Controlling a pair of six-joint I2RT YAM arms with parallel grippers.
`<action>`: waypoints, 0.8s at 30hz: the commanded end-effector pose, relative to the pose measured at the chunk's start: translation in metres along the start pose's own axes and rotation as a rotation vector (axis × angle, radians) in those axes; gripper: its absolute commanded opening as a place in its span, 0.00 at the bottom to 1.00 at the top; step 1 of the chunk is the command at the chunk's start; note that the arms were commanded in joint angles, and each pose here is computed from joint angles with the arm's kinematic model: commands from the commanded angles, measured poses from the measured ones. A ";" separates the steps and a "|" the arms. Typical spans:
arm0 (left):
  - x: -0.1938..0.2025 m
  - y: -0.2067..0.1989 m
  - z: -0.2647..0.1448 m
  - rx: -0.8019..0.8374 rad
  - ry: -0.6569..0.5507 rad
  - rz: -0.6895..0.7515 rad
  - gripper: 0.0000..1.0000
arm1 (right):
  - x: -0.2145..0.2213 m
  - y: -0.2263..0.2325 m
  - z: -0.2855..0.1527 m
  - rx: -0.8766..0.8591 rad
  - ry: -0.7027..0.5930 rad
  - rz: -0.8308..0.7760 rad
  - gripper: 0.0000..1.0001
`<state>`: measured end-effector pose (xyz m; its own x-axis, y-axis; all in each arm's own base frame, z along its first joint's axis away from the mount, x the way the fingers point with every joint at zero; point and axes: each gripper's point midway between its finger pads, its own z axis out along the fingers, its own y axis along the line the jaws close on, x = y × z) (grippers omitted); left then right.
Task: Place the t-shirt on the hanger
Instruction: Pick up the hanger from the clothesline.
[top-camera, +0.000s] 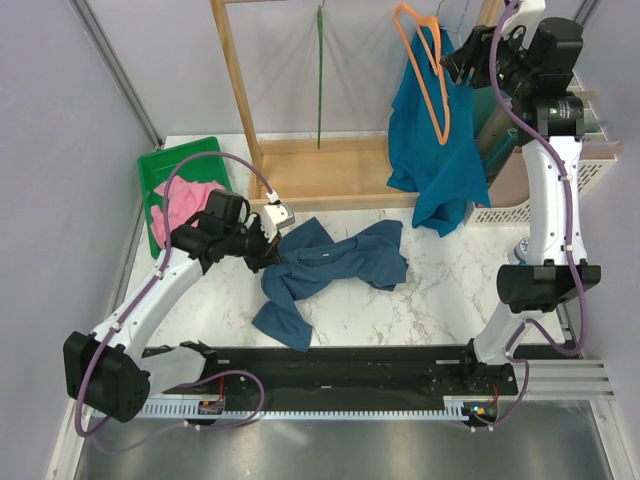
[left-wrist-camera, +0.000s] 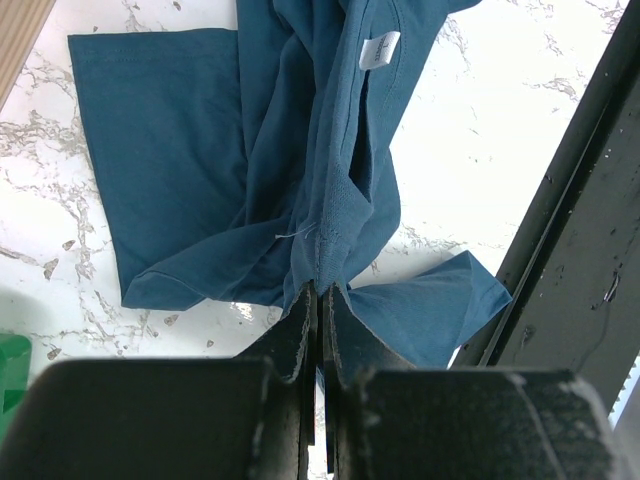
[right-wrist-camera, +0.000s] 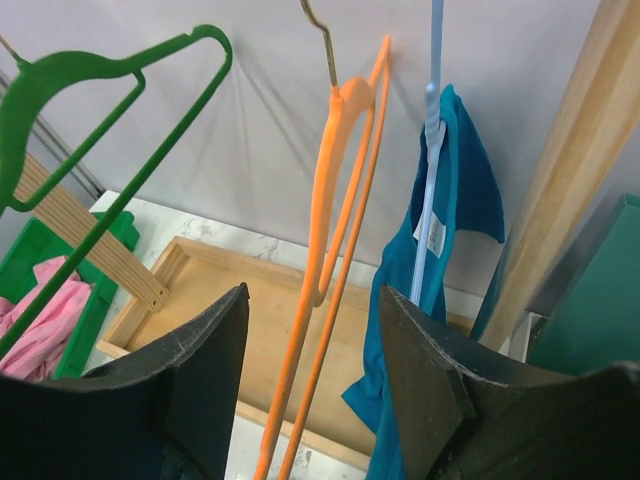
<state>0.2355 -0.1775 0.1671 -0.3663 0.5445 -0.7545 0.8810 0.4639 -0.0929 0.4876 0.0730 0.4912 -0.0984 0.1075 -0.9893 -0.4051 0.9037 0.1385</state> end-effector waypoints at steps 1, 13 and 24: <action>-0.010 -0.002 -0.003 -0.002 -0.040 -0.013 0.02 | 0.000 -0.003 0.004 0.019 0.001 -0.008 0.61; -0.008 -0.001 -0.001 0.001 -0.033 -0.018 0.02 | 0.036 0.003 0.035 0.057 0.078 -0.072 0.58; -0.007 -0.001 -0.001 0.002 -0.032 -0.017 0.02 | 0.058 -0.003 0.048 0.109 0.123 -0.080 0.53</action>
<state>0.2354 -0.1775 0.1670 -0.3672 0.5443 -0.7543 0.8807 0.4643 -0.0937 0.5214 0.1000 0.4357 -0.1840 0.0000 -0.9829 -0.3465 0.9358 0.0649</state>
